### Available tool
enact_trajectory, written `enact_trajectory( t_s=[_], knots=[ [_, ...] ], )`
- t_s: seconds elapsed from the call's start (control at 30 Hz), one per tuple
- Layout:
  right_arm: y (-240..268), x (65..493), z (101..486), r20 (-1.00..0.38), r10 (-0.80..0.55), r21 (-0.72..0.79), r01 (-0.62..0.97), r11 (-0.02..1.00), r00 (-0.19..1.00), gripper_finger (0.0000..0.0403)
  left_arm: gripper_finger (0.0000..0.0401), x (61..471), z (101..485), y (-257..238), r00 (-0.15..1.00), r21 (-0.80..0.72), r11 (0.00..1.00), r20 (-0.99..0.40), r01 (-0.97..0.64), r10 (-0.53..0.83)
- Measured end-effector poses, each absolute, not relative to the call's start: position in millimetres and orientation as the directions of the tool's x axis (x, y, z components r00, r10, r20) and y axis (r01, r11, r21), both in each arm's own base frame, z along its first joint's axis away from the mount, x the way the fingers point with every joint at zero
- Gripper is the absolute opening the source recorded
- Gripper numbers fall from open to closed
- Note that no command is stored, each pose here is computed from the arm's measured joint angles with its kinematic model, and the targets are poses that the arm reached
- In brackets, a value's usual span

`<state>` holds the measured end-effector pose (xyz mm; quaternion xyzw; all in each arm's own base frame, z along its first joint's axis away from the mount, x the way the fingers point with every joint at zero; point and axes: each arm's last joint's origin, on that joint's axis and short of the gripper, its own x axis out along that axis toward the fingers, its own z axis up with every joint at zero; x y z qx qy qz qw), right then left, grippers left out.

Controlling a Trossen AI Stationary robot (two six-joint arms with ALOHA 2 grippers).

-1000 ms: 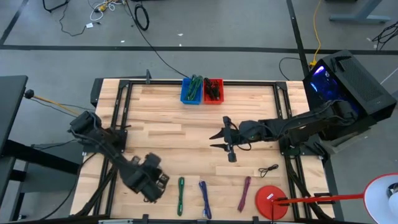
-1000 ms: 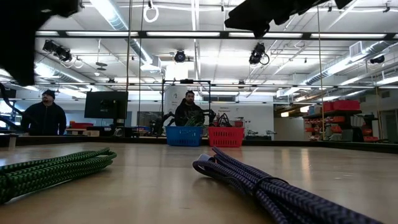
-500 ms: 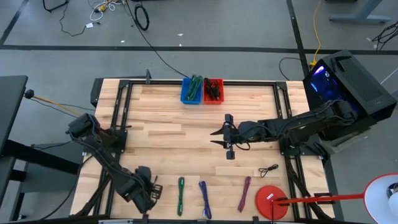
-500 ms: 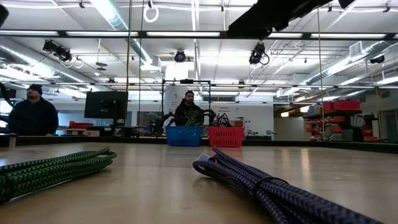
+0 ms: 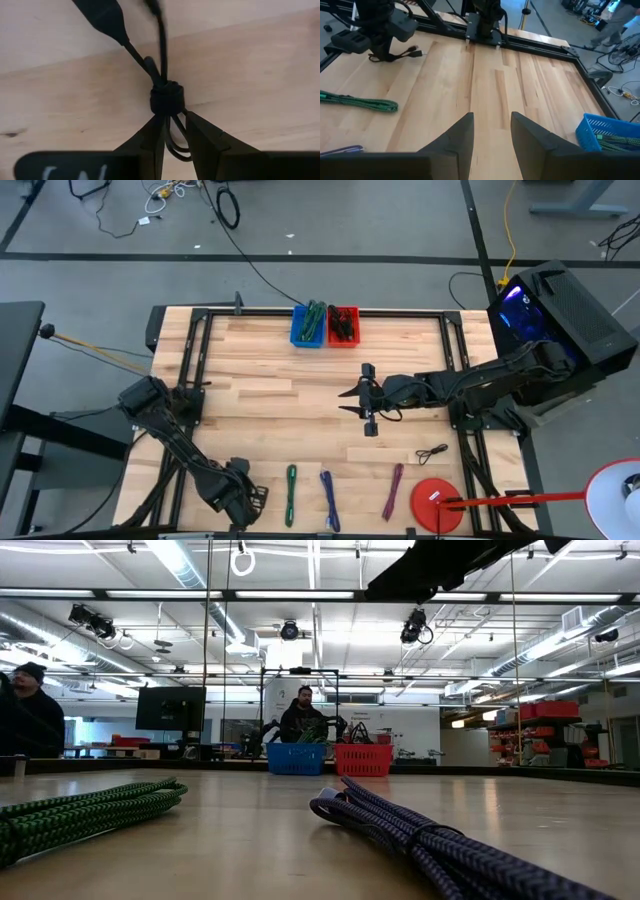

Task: Pick & Place USB Port
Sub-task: Put the black charger cable into the red bin

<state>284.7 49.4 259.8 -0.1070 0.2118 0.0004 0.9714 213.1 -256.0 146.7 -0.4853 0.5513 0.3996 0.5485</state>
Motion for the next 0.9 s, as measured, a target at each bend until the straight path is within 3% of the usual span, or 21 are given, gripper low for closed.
enact_trajectory(
  t_s=[0.23, 0.4, 0.53, 0.77, 0.9],
  knots=[
    [49, 285, 260, -0.412, -0.044, -0.207, -0.046, 0.977, 0.91, 0.013, 0.0075, 214, 138, -256, 0.043, -0.061, 0.242, -0.996, -0.968, -0.077],
    [49, 285, 260, -0.412, -0.044, -0.207, -0.046, 0.977, 0.91, 0.013, 0.0013, 215, 141, -254, 0.033, -0.063, 0.294, -0.994, -0.954, -0.108],
    [49, 285, 260, -0.412, -0.044, -0.208, -0.046, 0.977, 0.91, 0.013, 0.0005, 219, 148, -253, 0.02, -0.046, 0.329, -0.996, -0.943, -0.081],
    [49, 284, 259, -0.419, -0.047, -0.21, -0.047, 0.977, 0.907, 0.013, 0.0003, 235, 193, -247, 0.0, 0.017, 0.399, -0.999, -0.917, 0.043],
    [49, 284, 259, -0.417, -0.066, -0.21, -0.025, 0.977, 0.906, 0.013, 0.0002, 246, 238, -239, 0.115, 0.006, 0.453, -0.964, -0.891, 0.239]
  ],
)
